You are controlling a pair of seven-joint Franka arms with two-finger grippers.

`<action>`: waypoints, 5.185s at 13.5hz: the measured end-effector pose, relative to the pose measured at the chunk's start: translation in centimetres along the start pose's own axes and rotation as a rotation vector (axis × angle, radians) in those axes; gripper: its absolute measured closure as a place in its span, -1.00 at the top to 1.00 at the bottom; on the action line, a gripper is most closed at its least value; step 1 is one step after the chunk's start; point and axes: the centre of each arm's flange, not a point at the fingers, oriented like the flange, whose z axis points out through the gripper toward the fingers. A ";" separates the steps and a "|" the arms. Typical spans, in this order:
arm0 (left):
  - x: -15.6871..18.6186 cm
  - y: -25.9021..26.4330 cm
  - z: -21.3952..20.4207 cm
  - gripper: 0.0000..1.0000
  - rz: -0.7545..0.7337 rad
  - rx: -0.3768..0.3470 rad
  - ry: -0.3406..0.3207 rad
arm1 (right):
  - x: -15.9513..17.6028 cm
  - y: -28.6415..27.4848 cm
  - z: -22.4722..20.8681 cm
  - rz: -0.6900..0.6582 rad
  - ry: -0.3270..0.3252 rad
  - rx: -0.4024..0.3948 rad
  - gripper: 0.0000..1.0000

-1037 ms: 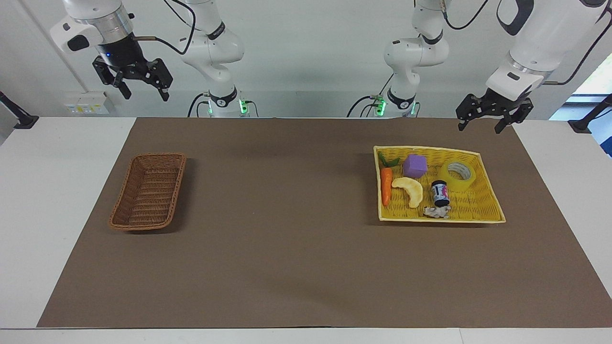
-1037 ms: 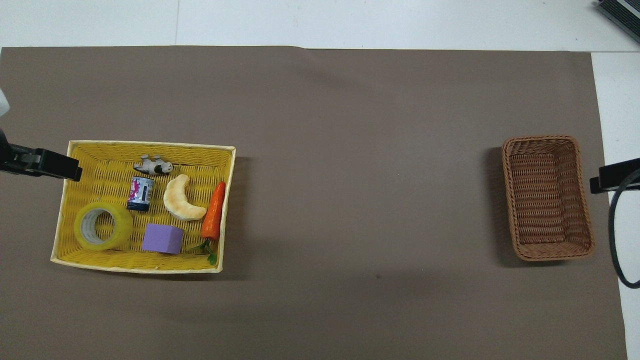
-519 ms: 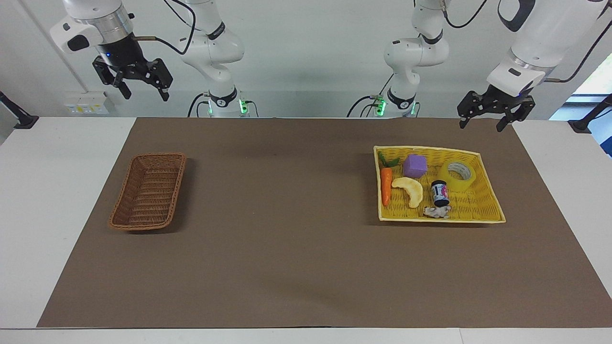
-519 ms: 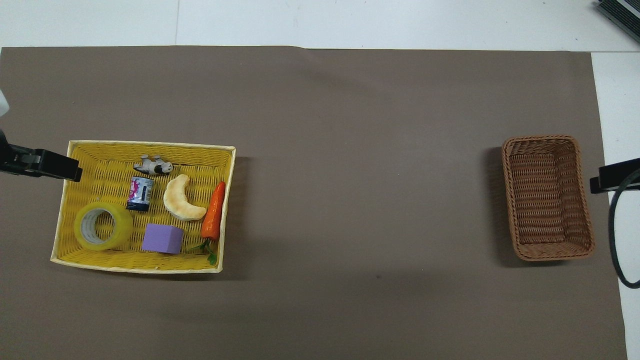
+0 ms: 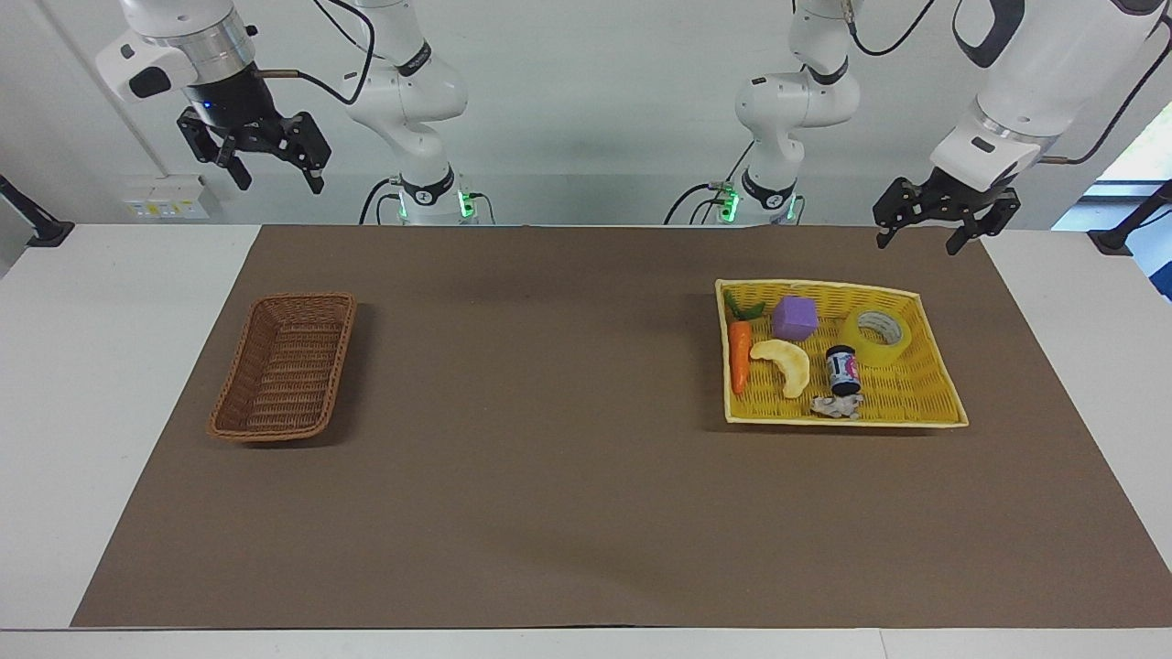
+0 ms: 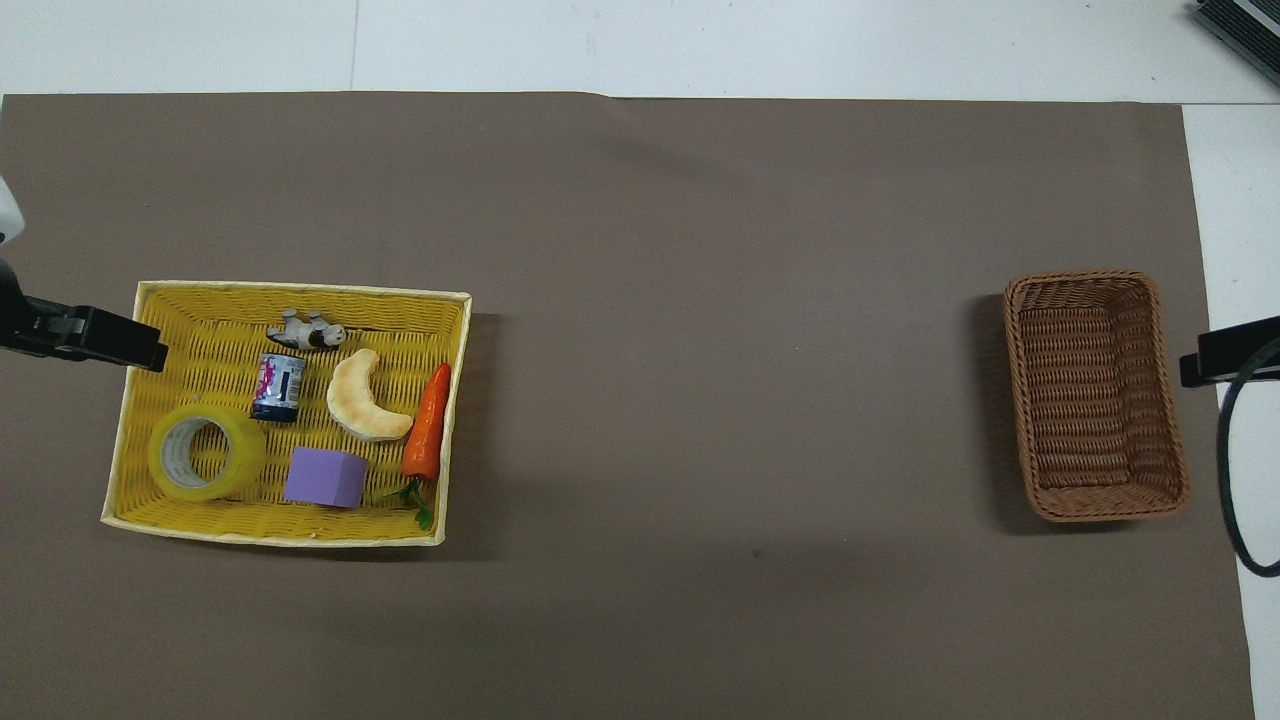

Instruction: Move tape to another basket

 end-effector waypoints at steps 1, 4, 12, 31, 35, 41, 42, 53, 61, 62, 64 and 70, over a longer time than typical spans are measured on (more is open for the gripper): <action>-0.1 -0.6 0.5 1.00 0.018 -0.003 -0.010 | 0.0 0.0 0.0 0.000 0.000 0.000 1.00; -0.2 -2.8 2.7 1.00 0.077 -0.013 -0.027 | 0.0 0.0 0.0 0.000 0.000 0.000 1.00; -1.1 -8.6 14.0 1.00 0.138 -0.015 -0.009 | 0.0 0.0 0.0 0.000 0.000 0.000 1.00; -4.4 -13.7 27.3 0.52 0.091 -0.023 -0.003 | 0.0 0.0 0.0 0.000 0.000 0.000 1.00; -4.5 -13.2 28.0 0.40 0.099 -0.027 -0.011 | 0.0 0.0 0.0 0.000 0.000 0.000 1.00; -4.7 -13.2 28.8 0.28 0.097 -0.030 -0.016 | 0.0 0.0 0.0 0.000 0.000 0.000 1.00; -4.7 -13.2 29.2 0.28 0.097 -0.031 -0.017 | 0.0 -0.1 0.0 -0.002 0.000 -0.001 1.00; -3.9 -13.9 28.9 -0.57 0.092 -0.046 -0.041 | -0.3 0.0 -0.2 -0.002 0.006 -0.038 1.00; -1.4 -15.0 18.2 -0.57 -0.027 -0.021 -0.046 | -0.8 -0.6 0.4 -0.015 -0.011 0.002 1.00; -1.2 -14.9 16.7 -0.57 -0.056 -0.010 -0.058 | -0.9 -0.9 0.7 -0.020 -0.021 0.021 1.00; -0.8 -13.8 14.0 -0.57 -0.106 -0.005 -0.075 | -1.0 -2.1 1.4 -0.042 -0.034 0.048 1.00; 2.3 -2.7 11.8 -0.57 -0.254 0.028 -0.091 | 1.2 -11.4 6.2 -0.140 0.024 0.137 1.00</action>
